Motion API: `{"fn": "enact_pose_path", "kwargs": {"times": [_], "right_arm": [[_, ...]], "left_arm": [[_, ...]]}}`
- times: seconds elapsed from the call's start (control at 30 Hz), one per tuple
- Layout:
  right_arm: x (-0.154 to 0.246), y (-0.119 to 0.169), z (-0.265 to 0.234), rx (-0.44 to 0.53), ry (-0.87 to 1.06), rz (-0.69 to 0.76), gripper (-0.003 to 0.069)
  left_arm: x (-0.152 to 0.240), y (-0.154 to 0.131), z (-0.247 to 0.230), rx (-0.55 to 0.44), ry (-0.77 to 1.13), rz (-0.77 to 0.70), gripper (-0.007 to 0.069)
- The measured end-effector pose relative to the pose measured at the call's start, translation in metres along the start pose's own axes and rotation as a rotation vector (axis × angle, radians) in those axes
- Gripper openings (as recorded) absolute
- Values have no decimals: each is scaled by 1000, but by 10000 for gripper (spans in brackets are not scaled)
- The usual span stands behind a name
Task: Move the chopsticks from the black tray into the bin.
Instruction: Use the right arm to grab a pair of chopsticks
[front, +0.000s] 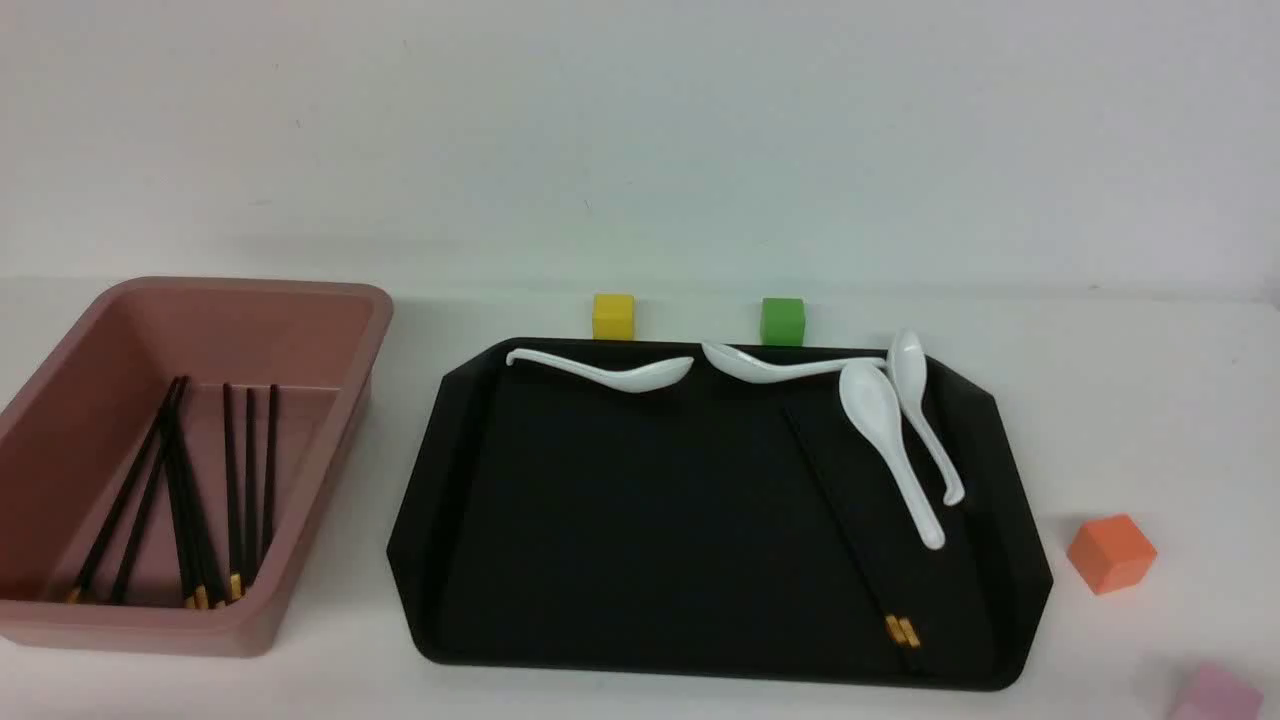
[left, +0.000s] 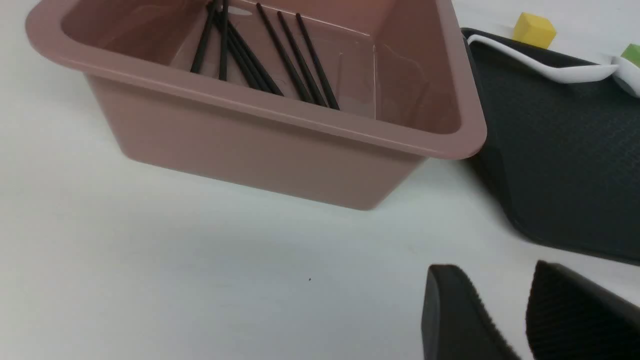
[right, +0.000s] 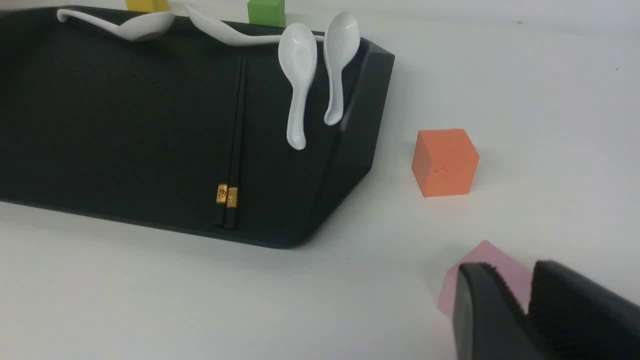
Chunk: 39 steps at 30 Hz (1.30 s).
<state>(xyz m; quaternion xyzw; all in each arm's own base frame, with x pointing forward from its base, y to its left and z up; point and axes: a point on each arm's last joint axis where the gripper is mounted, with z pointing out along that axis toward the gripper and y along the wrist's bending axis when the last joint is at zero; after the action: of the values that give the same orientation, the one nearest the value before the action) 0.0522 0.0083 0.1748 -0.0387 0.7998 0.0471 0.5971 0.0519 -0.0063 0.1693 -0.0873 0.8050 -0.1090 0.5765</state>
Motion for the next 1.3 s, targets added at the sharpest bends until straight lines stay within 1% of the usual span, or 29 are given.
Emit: {"fn": "enact_pose_path", "kwargs": {"times": [1.3], "right_arm": [[0, 0, 0, 0, 1, 0, 219]], "left_arm": [[0, 0, 0, 0, 0, 0, 238]]}}
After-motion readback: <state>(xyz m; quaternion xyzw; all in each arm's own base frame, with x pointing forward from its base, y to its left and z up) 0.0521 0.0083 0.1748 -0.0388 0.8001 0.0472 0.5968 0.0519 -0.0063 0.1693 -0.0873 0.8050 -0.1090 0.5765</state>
